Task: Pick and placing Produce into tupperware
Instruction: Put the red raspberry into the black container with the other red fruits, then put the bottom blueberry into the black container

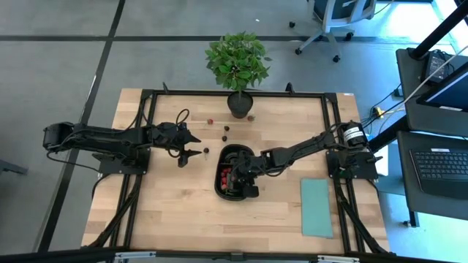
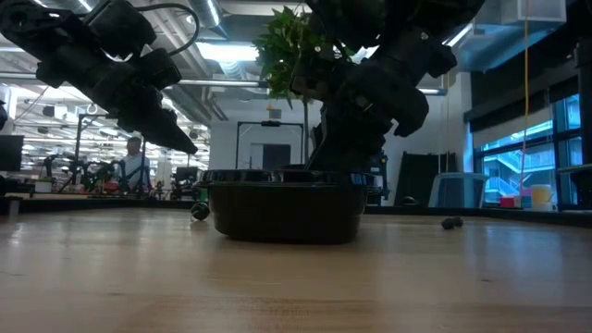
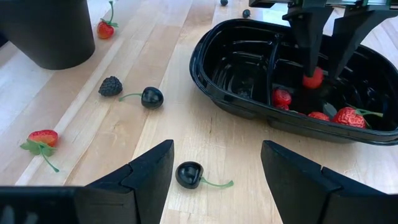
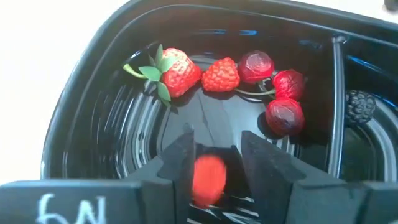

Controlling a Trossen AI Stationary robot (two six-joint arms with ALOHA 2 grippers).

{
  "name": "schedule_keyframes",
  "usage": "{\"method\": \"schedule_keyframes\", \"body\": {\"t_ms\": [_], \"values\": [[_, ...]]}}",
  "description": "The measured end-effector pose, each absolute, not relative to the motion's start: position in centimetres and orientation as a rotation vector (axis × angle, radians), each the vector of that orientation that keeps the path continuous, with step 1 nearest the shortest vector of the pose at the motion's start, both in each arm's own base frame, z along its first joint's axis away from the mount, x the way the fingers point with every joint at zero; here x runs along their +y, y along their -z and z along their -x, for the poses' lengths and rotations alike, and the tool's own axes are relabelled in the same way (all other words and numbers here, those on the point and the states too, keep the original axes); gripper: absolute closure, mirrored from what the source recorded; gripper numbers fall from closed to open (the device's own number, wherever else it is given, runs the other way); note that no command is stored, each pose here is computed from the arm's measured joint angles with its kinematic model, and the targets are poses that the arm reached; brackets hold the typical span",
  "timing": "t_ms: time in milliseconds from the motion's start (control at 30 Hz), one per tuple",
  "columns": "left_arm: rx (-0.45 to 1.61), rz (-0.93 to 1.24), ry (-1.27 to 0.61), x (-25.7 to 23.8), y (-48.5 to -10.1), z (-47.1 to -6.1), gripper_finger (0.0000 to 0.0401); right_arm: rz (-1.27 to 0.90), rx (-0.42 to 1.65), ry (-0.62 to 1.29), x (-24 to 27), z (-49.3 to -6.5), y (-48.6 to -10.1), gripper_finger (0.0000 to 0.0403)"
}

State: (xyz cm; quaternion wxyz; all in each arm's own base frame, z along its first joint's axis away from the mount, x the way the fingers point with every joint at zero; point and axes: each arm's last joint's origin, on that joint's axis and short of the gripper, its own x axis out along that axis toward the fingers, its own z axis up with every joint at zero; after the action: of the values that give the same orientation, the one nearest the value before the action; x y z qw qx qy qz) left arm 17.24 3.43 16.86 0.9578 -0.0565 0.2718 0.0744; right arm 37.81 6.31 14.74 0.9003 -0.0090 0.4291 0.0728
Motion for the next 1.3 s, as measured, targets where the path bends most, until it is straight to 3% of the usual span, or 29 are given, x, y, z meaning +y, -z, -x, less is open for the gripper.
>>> {"method": "schedule_keyframes", "body": {"t_ms": [300,533,900,1300], "values": [[0.551,0.115,-0.151,3.4,-16.9,-17.2,0.0165,0.013,0.887,-0.148,6.3,-37.8,-15.0,0.0268],[0.552,0.115,-0.151,3.4,-16.9,-17.2,0.0165,0.012,0.886,-0.144,6.1,-37.7,-18.7,0.0267],[0.552,0.115,-0.151,3.4,-16.9,-17.2,0.0165,-0.202,1.078,0.047,3.5,-32.2,-23.9,0.0267],[0.552,0.115,-0.151,3.4,-16.9,-17.2,0.0165,-0.432,1.242,0.375,1.0,-27.0,-19.5,0.0267]]}}
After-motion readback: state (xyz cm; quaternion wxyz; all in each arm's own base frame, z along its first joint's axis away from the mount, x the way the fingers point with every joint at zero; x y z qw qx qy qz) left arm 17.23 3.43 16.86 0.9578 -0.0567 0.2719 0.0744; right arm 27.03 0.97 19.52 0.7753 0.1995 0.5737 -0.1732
